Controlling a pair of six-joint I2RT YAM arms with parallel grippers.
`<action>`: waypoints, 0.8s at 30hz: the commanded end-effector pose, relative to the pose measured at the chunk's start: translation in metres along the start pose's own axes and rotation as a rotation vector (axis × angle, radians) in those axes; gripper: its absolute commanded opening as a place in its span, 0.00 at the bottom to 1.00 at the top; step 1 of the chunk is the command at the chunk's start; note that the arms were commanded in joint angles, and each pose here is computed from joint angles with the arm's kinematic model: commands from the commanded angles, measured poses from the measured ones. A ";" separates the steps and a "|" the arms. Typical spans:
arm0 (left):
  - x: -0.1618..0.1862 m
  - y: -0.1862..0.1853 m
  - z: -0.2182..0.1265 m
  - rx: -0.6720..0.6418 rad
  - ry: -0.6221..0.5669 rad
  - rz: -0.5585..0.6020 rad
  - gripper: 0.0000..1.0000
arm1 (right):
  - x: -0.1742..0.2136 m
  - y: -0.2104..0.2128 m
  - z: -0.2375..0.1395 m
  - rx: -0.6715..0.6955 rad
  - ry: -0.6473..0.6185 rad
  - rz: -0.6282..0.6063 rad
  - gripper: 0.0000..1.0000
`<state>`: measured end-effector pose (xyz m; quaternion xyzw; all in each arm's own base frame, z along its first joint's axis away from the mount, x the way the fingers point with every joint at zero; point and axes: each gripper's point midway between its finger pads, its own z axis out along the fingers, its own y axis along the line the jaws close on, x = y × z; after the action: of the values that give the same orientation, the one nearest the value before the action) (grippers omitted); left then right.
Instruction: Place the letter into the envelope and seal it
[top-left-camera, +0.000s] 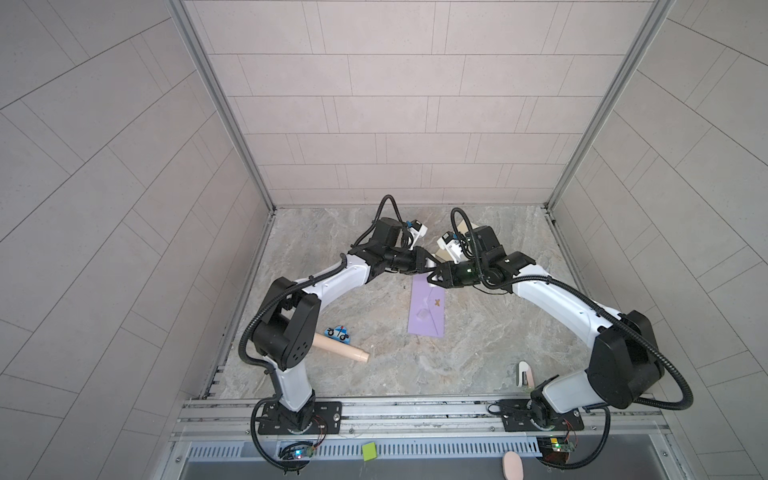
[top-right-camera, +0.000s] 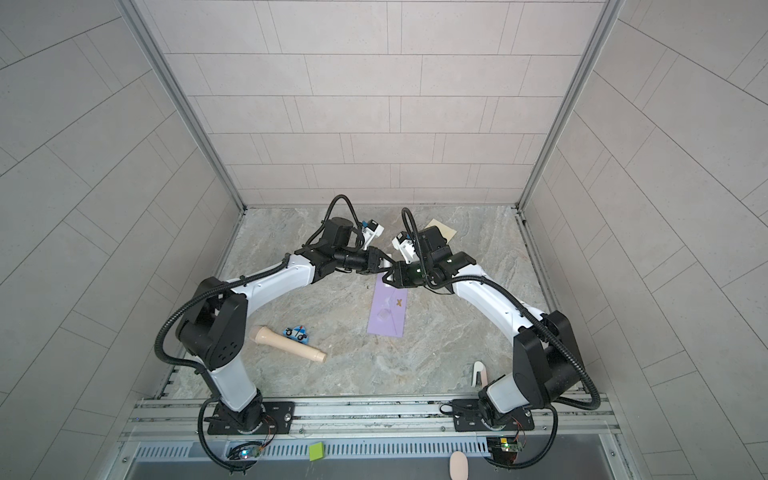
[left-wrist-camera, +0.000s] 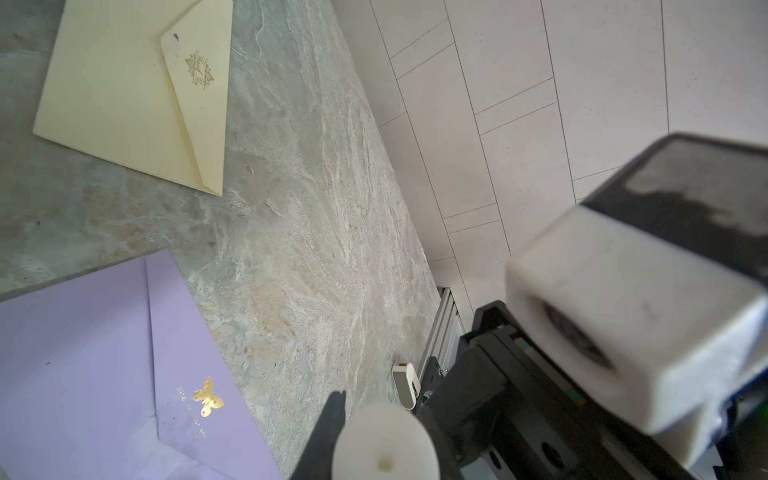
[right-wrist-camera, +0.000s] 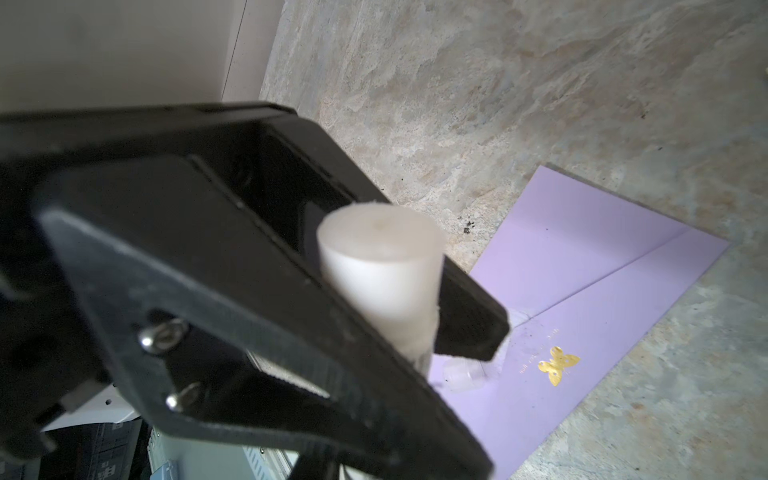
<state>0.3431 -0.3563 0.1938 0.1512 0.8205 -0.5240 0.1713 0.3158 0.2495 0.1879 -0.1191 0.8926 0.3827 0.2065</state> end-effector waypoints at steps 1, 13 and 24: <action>-0.007 0.010 -0.008 -0.082 -0.047 0.023 0.00 | -0.014 0.003 -0.002 0.003 -0.044 0.010 0.22; -0.048 0.004 -0.020 0.009 -0.208 -0.105 0.00 | -0.021 0.015 0.019 -0.121 -0.085 0.094 0.45; -0.044 0.005 -0.025 -0.012 -0.208 -0.092 0.00 | -0.029 0.021 0.014 -0.131 -0.105 0.083 0.47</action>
<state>0.3813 -0.3364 0.2030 0.0515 0.8185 -0.5327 0.2089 0.3361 0.2697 0.1904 -0.0636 0.8707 0.4380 0.2146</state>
